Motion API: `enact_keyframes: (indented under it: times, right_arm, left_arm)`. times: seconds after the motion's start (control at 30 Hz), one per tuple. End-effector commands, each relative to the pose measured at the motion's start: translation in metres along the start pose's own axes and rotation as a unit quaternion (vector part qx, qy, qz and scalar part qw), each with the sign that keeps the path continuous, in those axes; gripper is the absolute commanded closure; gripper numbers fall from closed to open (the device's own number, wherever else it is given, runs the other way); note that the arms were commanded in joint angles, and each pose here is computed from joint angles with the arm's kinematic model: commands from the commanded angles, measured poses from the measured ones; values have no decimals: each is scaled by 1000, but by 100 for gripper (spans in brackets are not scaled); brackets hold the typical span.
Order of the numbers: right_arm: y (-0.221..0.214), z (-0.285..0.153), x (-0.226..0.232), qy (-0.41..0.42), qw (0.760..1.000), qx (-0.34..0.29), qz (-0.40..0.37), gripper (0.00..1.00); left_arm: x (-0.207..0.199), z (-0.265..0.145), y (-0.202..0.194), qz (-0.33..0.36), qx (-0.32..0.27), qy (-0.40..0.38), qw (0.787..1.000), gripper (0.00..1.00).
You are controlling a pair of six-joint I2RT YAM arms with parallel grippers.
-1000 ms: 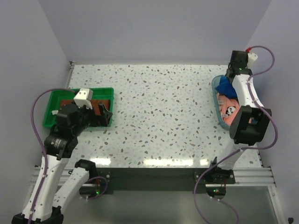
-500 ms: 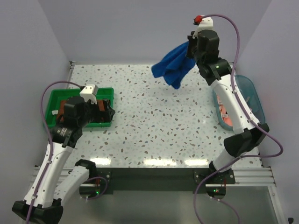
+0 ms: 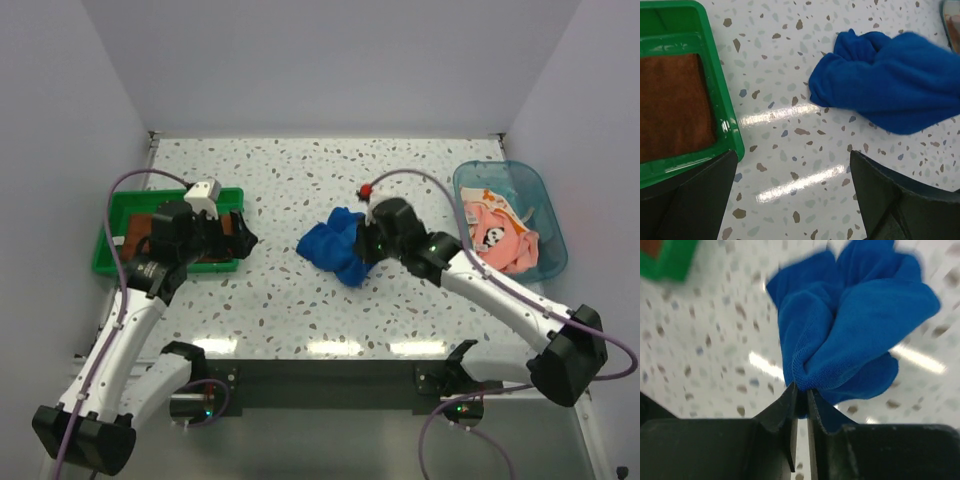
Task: Fold and stack the towels
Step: Move the towel to the center of the board, then flatten out the crumpled towel
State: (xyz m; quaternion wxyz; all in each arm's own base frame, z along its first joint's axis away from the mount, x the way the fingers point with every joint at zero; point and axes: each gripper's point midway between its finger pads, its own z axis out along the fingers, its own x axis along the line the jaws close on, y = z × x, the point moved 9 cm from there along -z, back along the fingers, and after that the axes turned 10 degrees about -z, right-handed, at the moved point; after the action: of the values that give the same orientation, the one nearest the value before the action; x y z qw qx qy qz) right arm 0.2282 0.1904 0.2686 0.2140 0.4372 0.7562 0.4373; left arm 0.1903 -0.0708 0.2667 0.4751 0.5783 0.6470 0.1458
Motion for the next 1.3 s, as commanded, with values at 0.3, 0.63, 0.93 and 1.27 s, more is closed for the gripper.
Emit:
enact_keyframes:
  times: [0.3, 0.63, 0.93, 1.27]
  right_arm:
    - [-88, -44, 44, -11, 983, 179, -41, 41]
    - [-27, 48, -39, -90, 985, 150, 5, 40]
    - [-34, 120, -53, -42, 984, 173, 13, 38]
    - [-46, 154, -57, -43, 983, 178, 21, 47]
  left_arm:
    - [-6, 51, -28, -31, 79, -69, 994, 0]
    - [-19, 117, -48, 6, 130, -42, 991, 1]
    - [-28, 185, -59, 44, 174, -9, 984, 19]
    - [-30, 223, -91, 59, 230, 0, 971, 58]
